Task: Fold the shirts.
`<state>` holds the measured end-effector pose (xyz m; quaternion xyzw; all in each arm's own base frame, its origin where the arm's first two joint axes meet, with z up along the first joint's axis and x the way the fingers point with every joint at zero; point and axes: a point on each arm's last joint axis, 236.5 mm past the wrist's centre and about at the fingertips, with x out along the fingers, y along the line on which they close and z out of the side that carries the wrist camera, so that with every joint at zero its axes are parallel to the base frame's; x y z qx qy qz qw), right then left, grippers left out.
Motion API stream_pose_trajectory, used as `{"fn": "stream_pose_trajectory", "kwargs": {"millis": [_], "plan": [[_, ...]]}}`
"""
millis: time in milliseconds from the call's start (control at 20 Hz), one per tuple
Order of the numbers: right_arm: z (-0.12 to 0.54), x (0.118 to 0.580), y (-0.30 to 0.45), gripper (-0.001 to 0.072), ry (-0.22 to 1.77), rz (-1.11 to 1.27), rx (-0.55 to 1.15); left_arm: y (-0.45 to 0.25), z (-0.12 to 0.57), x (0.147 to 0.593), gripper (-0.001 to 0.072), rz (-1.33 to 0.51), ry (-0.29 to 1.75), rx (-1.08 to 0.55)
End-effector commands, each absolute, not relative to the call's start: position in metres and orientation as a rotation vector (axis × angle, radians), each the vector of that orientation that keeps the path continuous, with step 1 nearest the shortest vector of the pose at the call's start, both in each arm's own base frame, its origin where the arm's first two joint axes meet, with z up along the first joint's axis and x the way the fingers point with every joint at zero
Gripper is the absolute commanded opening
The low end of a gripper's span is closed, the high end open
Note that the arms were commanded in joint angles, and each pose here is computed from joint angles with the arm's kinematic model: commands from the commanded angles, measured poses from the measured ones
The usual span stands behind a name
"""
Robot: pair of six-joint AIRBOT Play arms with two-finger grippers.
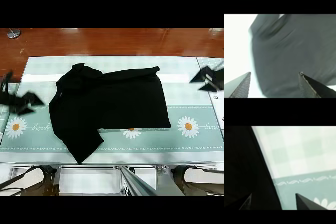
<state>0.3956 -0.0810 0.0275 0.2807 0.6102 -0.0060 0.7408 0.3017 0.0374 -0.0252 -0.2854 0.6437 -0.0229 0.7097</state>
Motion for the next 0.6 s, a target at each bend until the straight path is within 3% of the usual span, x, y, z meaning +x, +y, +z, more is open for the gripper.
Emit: {"fn": "stream_pose_trajectory", "kwargs": {"millis": [0, 150, 550], "plan": [[-0.006, 0.352, -0.062, 0.0631, 1.189, -0.008, 0.788, 0.020, -0.060, 0.243, 0.0698, 0.013, 1.323, -0.978], [-0.022, 0.322, -0.022, 0.0631, 1.142, 0.056, 0.863, -0.006, -0.075, 0.226, 0.0697, 0.010, 1.246, -1.161], [-0.028, 0.291, 0.014, 0.0630, 1.179, 0.162, 0.904, -0.044, -0.112, 0.217, 0.0697, 0.010, 1.292, -1.134]]}}
